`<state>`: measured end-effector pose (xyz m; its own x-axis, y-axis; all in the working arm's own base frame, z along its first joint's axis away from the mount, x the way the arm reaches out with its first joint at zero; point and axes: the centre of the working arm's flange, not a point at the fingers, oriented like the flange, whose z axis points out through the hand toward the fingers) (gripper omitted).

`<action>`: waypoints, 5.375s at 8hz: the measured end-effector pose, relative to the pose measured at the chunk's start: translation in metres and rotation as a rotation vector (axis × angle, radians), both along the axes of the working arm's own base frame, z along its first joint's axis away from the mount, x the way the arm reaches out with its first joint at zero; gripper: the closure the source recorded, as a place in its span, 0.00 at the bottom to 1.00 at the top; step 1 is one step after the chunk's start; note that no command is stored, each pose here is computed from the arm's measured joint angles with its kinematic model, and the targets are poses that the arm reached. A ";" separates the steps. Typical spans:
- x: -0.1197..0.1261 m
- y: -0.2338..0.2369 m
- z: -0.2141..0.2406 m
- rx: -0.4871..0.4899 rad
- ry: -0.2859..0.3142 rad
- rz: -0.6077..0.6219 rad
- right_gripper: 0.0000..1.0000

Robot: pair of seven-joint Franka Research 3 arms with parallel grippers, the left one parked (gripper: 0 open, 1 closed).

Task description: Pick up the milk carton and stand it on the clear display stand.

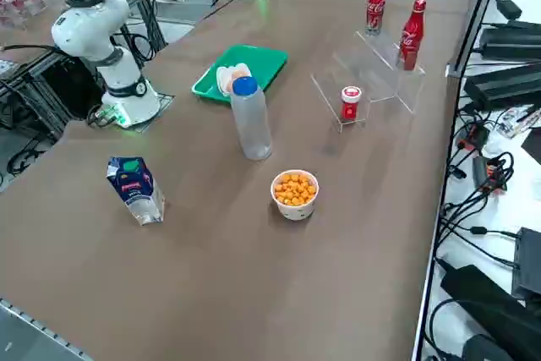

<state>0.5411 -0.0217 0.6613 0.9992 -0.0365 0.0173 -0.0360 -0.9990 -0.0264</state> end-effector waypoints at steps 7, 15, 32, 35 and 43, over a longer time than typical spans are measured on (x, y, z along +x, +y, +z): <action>0.001 -0.028 -0.029 -0.074 0.077 0.071 0.00; -0.045 -0.191 -0.142 0.015 0.151 0.574 0.00; -0.160 -0.267 -0.273 -0.062 0.158 0.695 0.00; -0.171 -0.273 -0.283 -0.083 0.183 0.702 0.00; -0.184 -0.280 -0.302 -0.109 0.244 0.737 0.00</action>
